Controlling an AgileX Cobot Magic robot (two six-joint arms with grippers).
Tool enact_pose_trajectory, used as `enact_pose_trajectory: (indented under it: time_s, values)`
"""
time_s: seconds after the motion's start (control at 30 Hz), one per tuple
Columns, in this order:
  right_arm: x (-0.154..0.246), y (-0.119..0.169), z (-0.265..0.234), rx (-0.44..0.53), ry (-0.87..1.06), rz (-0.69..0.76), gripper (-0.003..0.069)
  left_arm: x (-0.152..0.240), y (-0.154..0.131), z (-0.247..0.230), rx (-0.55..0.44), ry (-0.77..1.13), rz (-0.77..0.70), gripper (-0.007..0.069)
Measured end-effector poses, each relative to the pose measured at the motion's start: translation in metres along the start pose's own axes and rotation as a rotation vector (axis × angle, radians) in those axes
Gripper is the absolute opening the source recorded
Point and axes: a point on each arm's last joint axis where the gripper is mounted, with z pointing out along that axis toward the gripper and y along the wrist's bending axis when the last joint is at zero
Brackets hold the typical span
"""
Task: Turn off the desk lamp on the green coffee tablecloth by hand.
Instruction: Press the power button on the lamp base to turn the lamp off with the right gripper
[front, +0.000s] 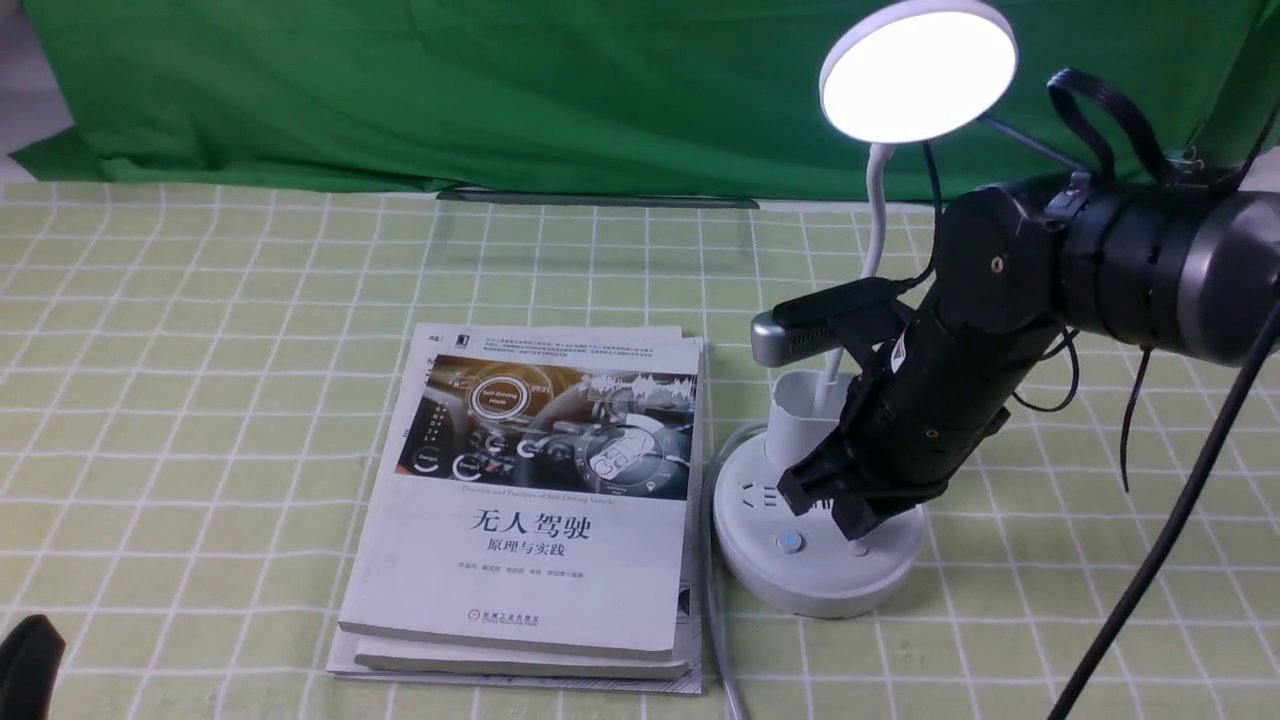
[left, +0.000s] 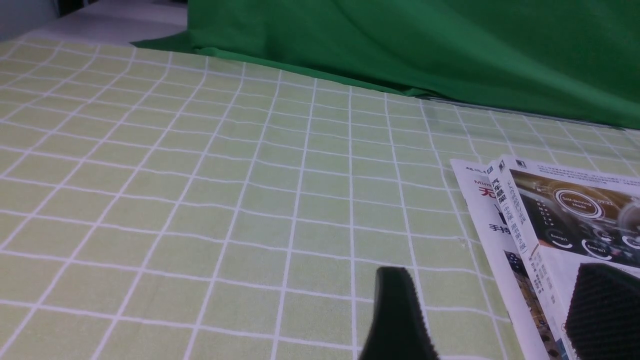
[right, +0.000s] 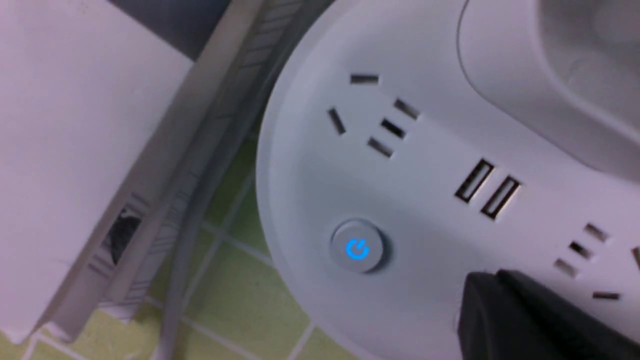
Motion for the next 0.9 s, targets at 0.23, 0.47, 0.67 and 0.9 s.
enact_pose_trajectory:
  time_s: [0.23,0.47,0.67,0.9]
  values:
    - [-0.003,-0.004,0.009,-0.002,0.032,0.008,0.0046,0.000,0.000,0.000,0.000,0.000,0.000,0.0410]
    - [-0.001,-0.005,-0.001,0.025,0.003,0.014,0.0046,0.000,0.000,0.000,0.000,0.000,0.000,0.0410]
    - [0.002,-0.002,-0.026,0.030,-0.048,0.011,0.0046,0.000,0.000,0.000,0.000,0.000,0.000,0.0410]
    - [0.006,0.002,-0.009,0.017,-0.002,0.008,0.0046,0.000,0.000,0.000,0.000,0.000,0.000,0.0410]
